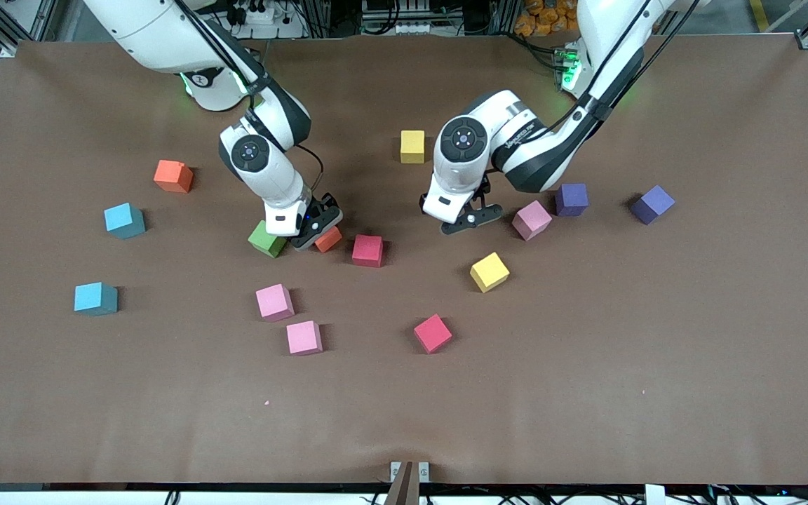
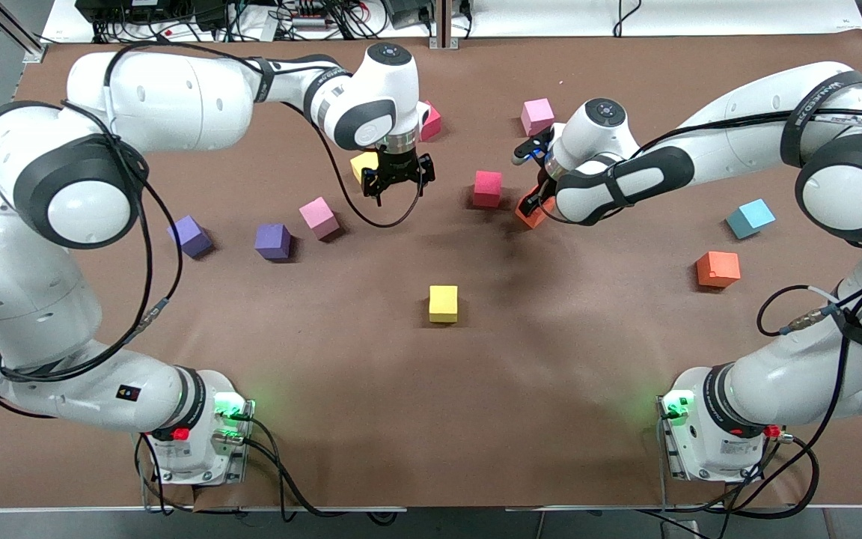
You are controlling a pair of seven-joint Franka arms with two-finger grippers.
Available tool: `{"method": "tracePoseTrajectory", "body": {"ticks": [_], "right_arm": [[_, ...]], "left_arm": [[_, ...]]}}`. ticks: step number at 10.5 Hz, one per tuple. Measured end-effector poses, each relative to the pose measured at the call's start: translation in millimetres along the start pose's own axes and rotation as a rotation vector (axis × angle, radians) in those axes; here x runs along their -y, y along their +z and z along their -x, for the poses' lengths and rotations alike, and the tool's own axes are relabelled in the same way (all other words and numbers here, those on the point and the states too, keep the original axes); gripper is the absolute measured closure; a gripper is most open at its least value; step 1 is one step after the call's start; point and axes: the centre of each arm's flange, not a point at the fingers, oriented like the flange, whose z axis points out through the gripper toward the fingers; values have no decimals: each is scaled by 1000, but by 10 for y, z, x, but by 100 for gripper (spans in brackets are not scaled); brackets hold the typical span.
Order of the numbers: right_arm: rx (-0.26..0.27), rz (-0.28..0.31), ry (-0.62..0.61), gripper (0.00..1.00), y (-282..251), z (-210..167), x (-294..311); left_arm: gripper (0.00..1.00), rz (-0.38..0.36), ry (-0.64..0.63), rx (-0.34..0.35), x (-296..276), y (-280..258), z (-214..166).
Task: Arrange 11 blocks into digit 3
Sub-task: 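Place the orange block beside yellow while the left gripper reaches another yellow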
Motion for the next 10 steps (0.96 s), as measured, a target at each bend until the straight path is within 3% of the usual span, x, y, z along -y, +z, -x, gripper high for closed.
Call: {"method": "tracePoseTrajectory", "body": {"ticks": [2,6,10], "right_arm": [[25,34,-64,38,-97,-47,13],[92,112,-264,40,-472,-112,487],[105,64,-512,40,-414,3,1494]], "left_arm": [[0,3,-27,-2,50,4,-181],[0,23,-78,-52,227,-49,-1031],[0,10,-88,-101,305,61,-1545]]}}
